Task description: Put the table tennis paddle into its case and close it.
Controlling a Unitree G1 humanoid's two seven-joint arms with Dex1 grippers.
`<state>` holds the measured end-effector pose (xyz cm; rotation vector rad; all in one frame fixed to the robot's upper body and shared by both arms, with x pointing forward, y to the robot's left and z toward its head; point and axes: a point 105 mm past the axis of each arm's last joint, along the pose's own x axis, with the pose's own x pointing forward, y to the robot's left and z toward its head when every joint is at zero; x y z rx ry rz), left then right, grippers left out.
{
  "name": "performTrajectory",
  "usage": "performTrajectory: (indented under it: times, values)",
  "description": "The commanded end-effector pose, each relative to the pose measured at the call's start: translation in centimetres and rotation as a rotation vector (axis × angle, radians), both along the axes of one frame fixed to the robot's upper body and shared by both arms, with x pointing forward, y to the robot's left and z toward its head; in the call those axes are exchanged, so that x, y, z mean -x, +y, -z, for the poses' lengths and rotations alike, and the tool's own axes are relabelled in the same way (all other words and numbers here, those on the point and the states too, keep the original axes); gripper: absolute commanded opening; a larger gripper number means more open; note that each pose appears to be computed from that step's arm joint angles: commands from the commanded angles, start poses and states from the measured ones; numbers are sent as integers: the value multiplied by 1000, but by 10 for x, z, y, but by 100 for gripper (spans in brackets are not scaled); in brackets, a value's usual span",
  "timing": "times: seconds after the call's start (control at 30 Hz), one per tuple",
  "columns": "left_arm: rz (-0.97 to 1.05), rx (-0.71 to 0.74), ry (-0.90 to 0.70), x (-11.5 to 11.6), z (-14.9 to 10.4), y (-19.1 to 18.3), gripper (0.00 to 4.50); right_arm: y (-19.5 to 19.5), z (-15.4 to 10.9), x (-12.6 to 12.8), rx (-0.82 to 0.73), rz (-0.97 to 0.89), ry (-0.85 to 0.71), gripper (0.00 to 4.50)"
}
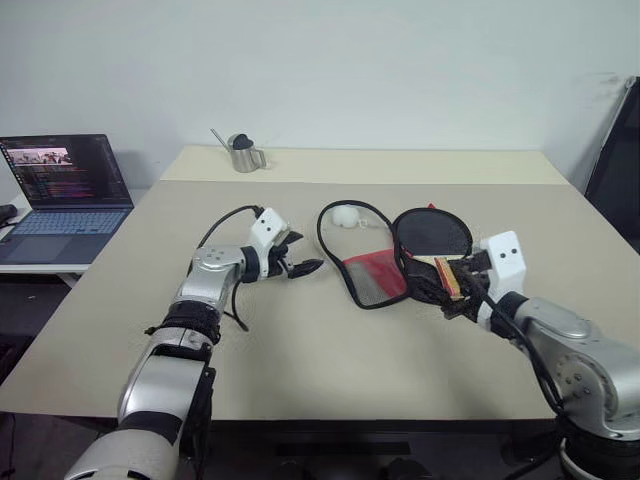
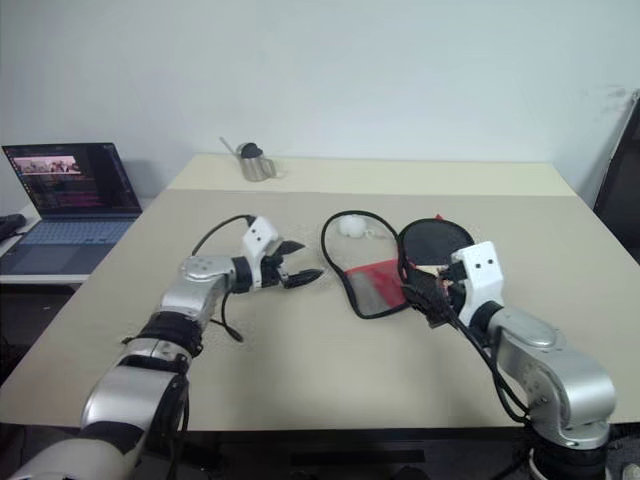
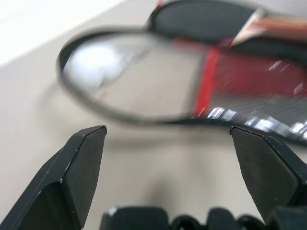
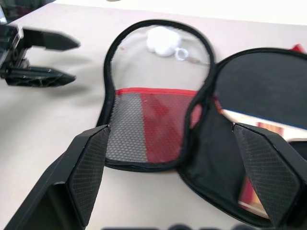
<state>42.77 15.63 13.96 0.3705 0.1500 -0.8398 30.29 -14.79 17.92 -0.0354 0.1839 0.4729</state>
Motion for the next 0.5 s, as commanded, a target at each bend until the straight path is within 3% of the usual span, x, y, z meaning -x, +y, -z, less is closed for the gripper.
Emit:
performTrajectory:
  times: [0.03,0.5]
  values:
    - [-70,-20,-67,-10,-16,12,450,-4,-13,5,-1,6,-53,446]
    - [-103,10,-4,-19,4,-19,450,-11,-11,6,1,39,-58,446]
